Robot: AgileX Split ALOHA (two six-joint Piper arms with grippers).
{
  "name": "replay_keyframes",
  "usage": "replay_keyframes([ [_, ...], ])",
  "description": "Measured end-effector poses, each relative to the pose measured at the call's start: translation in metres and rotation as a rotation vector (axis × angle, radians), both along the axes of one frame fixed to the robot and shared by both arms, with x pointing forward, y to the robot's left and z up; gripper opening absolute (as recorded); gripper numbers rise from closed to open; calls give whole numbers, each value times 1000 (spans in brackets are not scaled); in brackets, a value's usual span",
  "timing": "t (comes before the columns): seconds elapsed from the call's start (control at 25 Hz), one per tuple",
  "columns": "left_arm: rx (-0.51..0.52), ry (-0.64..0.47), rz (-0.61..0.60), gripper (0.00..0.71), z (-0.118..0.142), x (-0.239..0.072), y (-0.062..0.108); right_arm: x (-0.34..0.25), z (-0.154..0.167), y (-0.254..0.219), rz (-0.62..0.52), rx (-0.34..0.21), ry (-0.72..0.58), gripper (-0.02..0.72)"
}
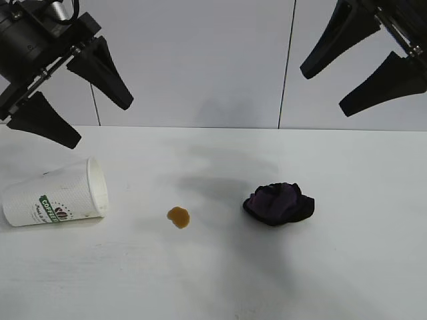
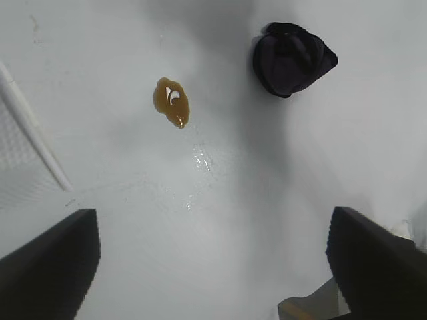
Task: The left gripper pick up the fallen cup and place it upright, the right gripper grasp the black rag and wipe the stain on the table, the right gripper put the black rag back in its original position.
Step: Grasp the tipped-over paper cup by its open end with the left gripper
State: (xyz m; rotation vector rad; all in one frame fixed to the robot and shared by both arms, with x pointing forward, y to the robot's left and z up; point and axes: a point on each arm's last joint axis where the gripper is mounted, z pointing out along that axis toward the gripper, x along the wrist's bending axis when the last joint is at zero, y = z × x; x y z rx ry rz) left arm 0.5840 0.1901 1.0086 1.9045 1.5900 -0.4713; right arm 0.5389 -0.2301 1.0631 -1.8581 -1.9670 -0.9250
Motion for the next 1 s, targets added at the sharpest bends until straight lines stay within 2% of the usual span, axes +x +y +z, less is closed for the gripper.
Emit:
replay_keyframes([
  [0.12,-15,15,-7,663,1,-1,-1,0,0,0,0,0,0,442],
  [0.24,-24,3,-87,663,6,-4,-3,0,0,0,0,0,0,442],
  [0.4,-21,-142,-230,663,31,4,-5,0,0,0,0,0,0,442],
  [0.56,26,-355,-347,663,70,17,-4,0,0,0,0,0,0,442],
  [0.68,89,-487,-429,663,90,22,-4,0,0,0,0,0,0,442],
  [0.76,169,-542,-507,663,95,22,-6,0,0,0,0,0,0,442],
  [1.0,473,-558,-769,664,84,9,-31,1,0,0,-5,-1,-6,442],
])
